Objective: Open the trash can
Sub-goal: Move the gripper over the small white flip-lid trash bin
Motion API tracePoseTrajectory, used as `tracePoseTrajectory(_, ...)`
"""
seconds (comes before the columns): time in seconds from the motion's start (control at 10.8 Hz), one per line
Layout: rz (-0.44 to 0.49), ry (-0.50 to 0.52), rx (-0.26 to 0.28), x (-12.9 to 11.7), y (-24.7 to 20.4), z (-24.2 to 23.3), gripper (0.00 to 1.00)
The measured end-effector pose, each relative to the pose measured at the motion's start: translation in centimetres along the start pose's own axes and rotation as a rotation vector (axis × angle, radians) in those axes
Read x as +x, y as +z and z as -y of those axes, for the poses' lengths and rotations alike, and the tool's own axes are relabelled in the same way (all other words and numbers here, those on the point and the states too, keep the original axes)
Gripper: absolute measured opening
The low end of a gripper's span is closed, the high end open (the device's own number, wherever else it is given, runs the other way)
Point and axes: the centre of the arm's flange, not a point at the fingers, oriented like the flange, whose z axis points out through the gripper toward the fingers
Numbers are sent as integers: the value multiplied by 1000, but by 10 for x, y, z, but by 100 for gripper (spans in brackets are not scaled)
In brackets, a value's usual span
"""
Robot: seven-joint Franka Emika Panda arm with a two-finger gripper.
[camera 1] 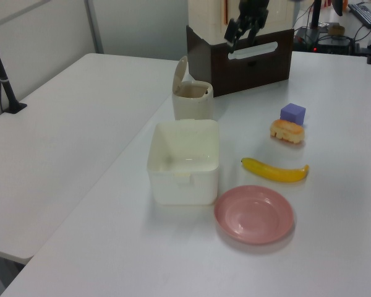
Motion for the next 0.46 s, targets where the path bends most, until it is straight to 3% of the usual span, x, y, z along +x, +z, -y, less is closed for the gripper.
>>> tracePoseTrajectory(0.18, -18, -7, -30, 1, 9, 9, 86)
tracePoseTrajectory(0.46, -39, -33, -55, 4, 13, 15, 33)
